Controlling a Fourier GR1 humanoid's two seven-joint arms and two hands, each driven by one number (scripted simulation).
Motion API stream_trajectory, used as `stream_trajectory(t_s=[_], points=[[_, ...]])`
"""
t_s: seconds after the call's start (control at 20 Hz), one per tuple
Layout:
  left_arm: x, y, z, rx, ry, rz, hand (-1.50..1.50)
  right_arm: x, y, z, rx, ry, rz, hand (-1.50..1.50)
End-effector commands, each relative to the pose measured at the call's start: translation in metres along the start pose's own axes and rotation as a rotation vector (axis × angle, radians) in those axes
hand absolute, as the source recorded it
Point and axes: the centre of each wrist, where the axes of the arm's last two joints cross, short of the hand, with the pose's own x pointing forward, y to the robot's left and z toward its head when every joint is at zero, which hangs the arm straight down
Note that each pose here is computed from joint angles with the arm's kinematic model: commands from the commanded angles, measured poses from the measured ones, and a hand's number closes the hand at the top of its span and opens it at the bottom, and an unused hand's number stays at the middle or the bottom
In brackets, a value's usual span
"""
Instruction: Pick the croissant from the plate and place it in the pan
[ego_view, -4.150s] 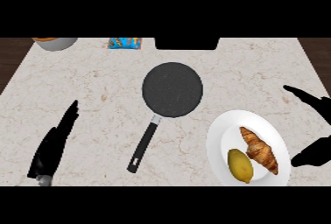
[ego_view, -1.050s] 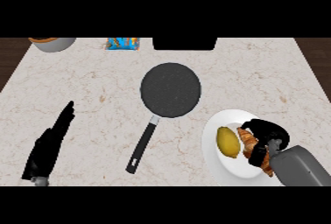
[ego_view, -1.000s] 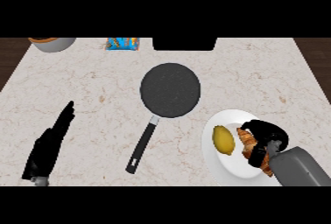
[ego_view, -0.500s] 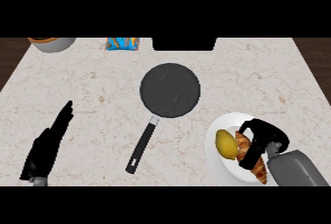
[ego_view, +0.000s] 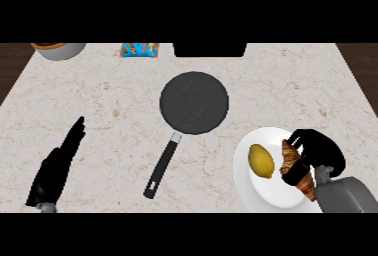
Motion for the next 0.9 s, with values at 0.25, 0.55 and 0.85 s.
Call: stream_trajectory(t_s=[0.25, 0.55, 0.85], points=[[0.002, -0.002, 0.0, -0.005, 0.017, -0.001, 0.0, 0.032, -0.057, 0.046, -0.627, -0.328, -0.042, 1.5], [0.003, -0.009, 0.0, -0.035, 0.0, 0.009, 0.0, 0.089, -0.088, 0.055, -0.702, -0.448, -0.082, 1.5], [0.002, 0.007, 0.002, -0.013, -0.021, -0.001, 0.0, 0.152, -0.078, 0.063, -0.606, -0.533, -0.192, 1.5]])
